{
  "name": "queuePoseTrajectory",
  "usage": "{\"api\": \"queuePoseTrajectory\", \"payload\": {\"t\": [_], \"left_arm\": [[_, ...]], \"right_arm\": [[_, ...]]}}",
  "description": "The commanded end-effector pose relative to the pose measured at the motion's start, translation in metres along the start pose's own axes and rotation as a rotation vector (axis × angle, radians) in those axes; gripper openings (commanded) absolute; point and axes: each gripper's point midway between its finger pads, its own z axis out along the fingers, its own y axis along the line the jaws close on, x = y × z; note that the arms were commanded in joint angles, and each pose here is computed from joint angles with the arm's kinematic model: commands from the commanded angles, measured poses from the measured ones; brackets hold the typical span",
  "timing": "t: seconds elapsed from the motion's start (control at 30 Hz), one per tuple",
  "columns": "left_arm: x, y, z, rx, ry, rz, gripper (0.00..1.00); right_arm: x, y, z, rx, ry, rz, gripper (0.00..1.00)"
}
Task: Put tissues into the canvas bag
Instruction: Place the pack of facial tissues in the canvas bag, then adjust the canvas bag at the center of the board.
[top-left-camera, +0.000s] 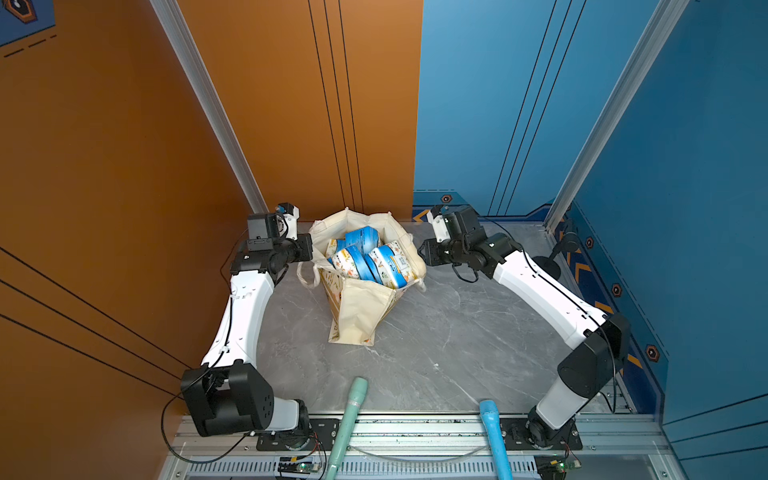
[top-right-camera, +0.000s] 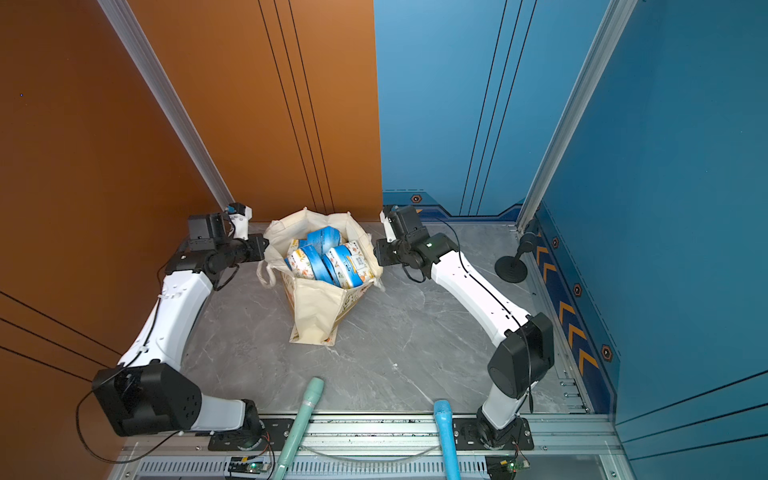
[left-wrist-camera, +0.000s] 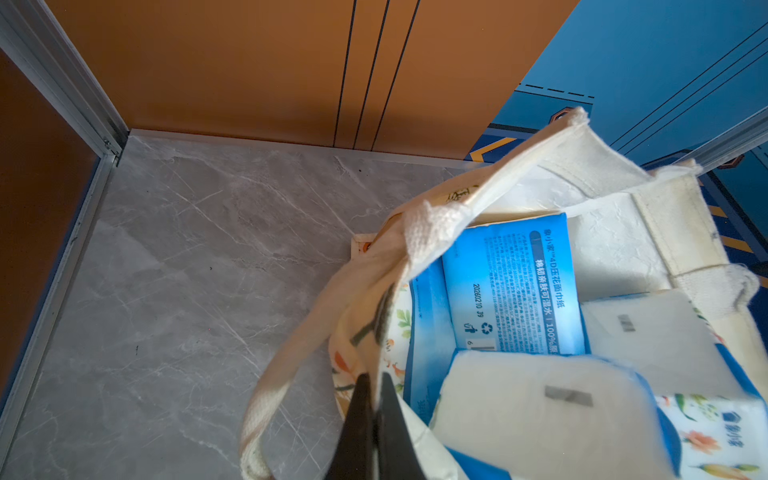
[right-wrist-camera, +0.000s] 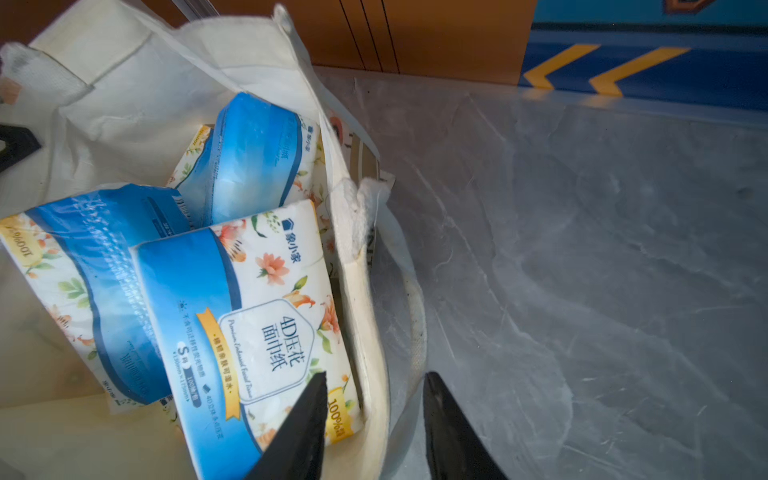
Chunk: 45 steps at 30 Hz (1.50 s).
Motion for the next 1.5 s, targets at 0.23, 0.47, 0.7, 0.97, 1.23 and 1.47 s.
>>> {"api": "queuePoseTrajectory", "payload": {"t": [0.23, 0.47, 0.7, 0.97, 1.23, 1.47], "left_arm": [[0.015, 0.002, 0.005, 0.013, 0.052, -0.027, 0.0], [0.015, 0.0, 0.006, 0.025, 0.056, -0.029, 0.0], [0.013, -0.012, 0.005, 0.086, 0.068, -0.024, 0.0], [-0.016, -0.059, -0.016, 0.227, 0.065, 0.026, 0.0], [-0.045, -0.136, -0.036, 0.407, 0.036, 0.106, 0.0], [-0.038, -0.123, 0.0, 0.289, 0.119, 0.12, 0.0]], "right_arm": [[0.022, 0.009, 0.017, -0.079, 0.094, 0.051, 0.39], [0.037, 0.011, 0.032, -0.101, 0.151, 0.072, 0.29], [0.026, 0.021, 0.023, -0.119, 0.111, 0.057, 0.04], [-0.049, 0.055, -0.04, -0.154, -0.118, -0.048, 0.0], [-0.086, 0.083, -0.08, -0.188, -0.251, -0.1, 0.0], [-0.078, 0.072, -0.069, -0.091, -0.21, -0.13, 0.0]]}}
